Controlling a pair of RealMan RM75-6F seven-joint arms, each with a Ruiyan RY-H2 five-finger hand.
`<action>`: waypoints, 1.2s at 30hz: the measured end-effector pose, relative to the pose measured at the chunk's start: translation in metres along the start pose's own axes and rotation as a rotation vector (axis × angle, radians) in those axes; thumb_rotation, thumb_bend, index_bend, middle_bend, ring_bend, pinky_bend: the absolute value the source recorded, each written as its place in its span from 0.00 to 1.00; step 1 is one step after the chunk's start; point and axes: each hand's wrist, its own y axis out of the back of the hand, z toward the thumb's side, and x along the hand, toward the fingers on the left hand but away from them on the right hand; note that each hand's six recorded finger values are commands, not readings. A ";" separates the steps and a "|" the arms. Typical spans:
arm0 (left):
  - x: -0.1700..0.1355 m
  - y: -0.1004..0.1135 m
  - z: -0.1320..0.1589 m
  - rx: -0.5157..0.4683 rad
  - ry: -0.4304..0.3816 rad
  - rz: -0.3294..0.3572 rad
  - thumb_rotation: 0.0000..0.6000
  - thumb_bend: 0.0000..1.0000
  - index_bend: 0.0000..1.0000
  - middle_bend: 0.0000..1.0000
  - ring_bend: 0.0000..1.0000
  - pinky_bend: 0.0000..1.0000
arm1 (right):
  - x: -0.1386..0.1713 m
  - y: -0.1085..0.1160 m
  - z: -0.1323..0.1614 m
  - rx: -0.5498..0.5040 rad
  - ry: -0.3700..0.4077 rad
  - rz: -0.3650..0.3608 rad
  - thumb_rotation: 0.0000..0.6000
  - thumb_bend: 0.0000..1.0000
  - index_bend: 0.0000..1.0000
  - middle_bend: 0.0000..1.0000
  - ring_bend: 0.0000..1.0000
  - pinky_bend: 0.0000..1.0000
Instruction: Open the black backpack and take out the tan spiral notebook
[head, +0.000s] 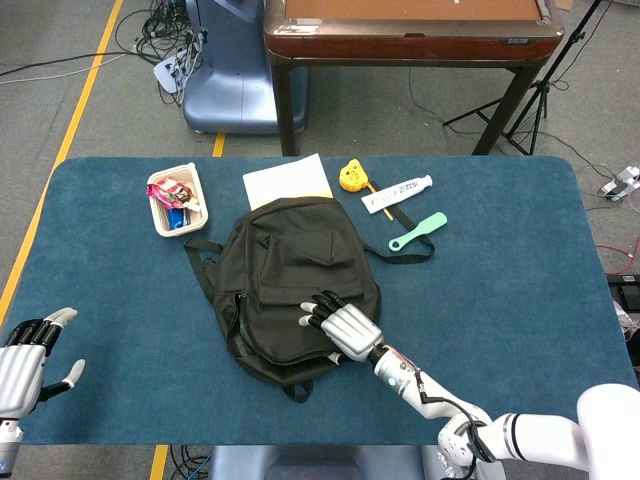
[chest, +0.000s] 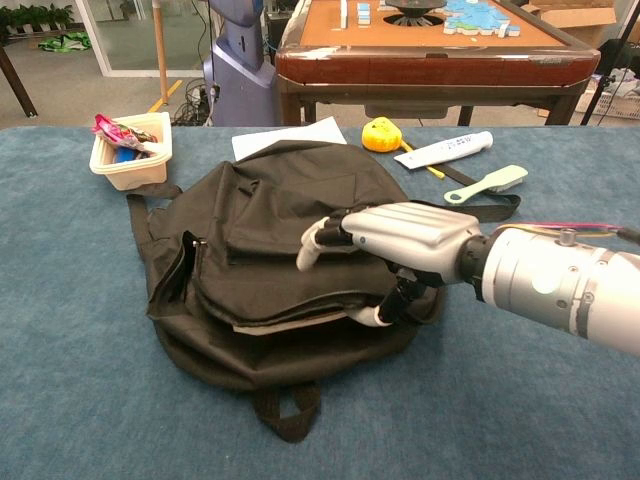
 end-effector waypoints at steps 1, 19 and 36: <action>0.002 0.000 0.000 0.000 -0.004 0.000 1.00 0.28 0.18 0.19 0.20 0.14 | -0.001 0.000 0.000 0.010 -0.004 0.007 1.00 0.62 0.51 0.37 0.10 0.00; 0.061 0.014 0.058 -0.187 -0.360 0.005 1.00 0.28 0.46 0.51 0.49 0.47 | -0.036 0.064 -0.002 -0.184 -0.086 -0.218 1.00 0.84 0.63 0.53 0.28 0.07; 0.098 -0.019 0.190 -0.281 -0.898 -0.088 1.00 0.28 0.51 0.57 0.54 0.50 | -0.056 0.099 -0.025 -0.364 -0.238 -0.446 1.00 0.89 0.63 0.46 0.28 0.07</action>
